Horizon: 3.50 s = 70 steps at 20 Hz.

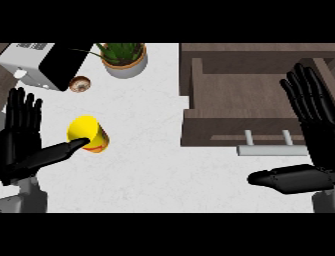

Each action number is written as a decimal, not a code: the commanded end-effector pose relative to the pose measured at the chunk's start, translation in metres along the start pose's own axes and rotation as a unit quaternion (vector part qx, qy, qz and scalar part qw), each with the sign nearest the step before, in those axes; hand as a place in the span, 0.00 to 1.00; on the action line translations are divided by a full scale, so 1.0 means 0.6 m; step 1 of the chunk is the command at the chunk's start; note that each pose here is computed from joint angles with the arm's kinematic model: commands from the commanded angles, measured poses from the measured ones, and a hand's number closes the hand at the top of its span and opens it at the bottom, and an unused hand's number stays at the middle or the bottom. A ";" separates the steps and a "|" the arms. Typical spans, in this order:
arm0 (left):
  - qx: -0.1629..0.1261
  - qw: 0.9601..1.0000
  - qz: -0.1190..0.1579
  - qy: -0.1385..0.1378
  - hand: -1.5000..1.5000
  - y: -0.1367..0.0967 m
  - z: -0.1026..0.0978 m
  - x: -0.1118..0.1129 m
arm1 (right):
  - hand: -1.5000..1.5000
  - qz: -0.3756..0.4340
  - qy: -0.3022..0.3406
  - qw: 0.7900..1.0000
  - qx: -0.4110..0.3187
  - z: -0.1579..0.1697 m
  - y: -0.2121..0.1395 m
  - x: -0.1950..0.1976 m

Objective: Pick up the cup, place it into the drawer and close the drawer

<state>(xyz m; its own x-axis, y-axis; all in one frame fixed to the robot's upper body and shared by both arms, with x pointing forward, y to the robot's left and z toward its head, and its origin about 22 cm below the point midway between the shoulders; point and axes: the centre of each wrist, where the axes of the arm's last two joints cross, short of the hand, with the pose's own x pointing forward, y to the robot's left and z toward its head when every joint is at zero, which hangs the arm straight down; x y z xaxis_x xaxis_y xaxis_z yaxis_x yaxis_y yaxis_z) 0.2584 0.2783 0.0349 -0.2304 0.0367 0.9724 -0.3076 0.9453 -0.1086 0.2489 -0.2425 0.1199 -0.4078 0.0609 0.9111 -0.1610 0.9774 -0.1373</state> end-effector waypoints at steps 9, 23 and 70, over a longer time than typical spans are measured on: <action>0.039 0.997 -0.028 0.055 0.00 0.047 0.032 -0.141 | 0.00 0.017 -0.008 1.000 0.002 -0.032 -0.017 0.013; 0.049 0.995 -0.046 0.076 0.00 0.088 0.037 -0.244 | 0.00 0.010 -0.010 1.000 0.009 -0.015 -0.033 0.020; -0.031 0.992 0.019 -0.122 1.00 0.036 0.004 -0.284 | 0.00 0.012 -0.013 1.000 0.007 -0.079 -0.069 0.035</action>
<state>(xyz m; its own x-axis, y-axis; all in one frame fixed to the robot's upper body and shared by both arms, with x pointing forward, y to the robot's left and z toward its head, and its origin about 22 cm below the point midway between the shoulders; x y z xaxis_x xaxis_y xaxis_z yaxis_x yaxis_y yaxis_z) 0.2881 0.2899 -0.1348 -0.3250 -0.0599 0.9438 -0.3386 0.9392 -0.0570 0.2800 -0.2641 0.1506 -0.4313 0.0815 0.8985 -0.1694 0.9709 -0.1693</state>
